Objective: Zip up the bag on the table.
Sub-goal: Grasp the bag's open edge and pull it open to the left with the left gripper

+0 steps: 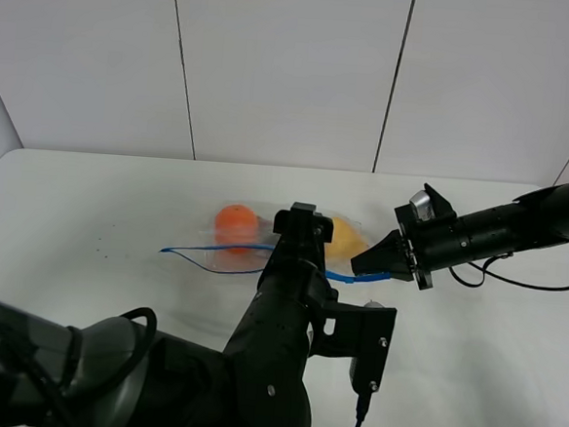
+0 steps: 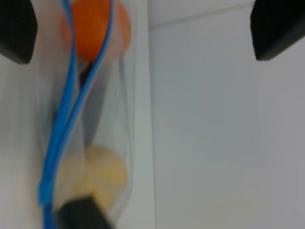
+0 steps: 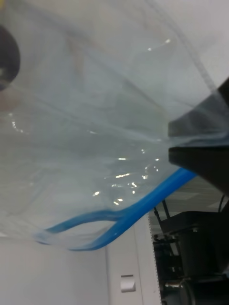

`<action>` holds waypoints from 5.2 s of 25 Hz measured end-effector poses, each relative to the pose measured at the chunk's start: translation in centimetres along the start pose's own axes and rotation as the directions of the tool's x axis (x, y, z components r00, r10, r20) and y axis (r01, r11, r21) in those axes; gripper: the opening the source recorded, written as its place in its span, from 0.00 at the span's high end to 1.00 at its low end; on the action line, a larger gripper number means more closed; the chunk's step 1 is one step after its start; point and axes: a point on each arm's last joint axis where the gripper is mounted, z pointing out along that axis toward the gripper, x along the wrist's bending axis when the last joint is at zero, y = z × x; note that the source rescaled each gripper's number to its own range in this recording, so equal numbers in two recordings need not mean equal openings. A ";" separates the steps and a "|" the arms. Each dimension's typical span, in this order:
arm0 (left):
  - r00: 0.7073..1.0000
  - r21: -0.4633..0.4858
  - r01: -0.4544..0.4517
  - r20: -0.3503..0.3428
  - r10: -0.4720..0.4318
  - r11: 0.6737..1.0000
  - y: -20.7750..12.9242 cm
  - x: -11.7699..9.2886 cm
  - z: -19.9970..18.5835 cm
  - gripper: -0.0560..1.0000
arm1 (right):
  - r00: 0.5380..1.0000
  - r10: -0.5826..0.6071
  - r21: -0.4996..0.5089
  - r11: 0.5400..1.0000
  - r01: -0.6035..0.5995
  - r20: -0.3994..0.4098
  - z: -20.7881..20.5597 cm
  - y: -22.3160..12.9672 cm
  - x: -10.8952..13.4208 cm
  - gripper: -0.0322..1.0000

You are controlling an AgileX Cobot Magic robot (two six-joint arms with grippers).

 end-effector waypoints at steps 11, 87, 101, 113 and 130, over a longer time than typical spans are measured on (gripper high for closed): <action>0.996 -0.040 0.046 0.074 -0.043 0.998 1.8 -2.8 2.2 0.00 | 0.999 0.047 -0.015 0.999 -0.047 -0.010 0.0 0.1 0.1 0.97; 0.994 -0.045 0.067 0.090 -0.063 0.997 3.7 -2.7 6.4 0.75 | 0.999 0.054 -0.003 0.999 -0.054 -0.001 0.0 0.0 0.1 0.97; 0.993 -0.055 0.067 0.101 -0.061 0.996 3.8 -2.8 6.4 0.93 | 0.998 0.055 -0.003 0.998 -0.055 -0.001 0.0 0.0 0.1 0.97; 0.996 -0.027 0.061 0.063 -0.059 0.998 3.5 -2.5 6.5 0.94 | 0.998 0.057 -0.008 0.998 -0.057 -0.009 0.0 0.1 0.2 0.97; 0.995 0.042 0.076 0.063 -0.078 0.996 2.9 -2.5 6.3 0.95 | 0.999 0.053 0.001 0.999 -0.053 -0.006 0.0 0.0 0.2 0.97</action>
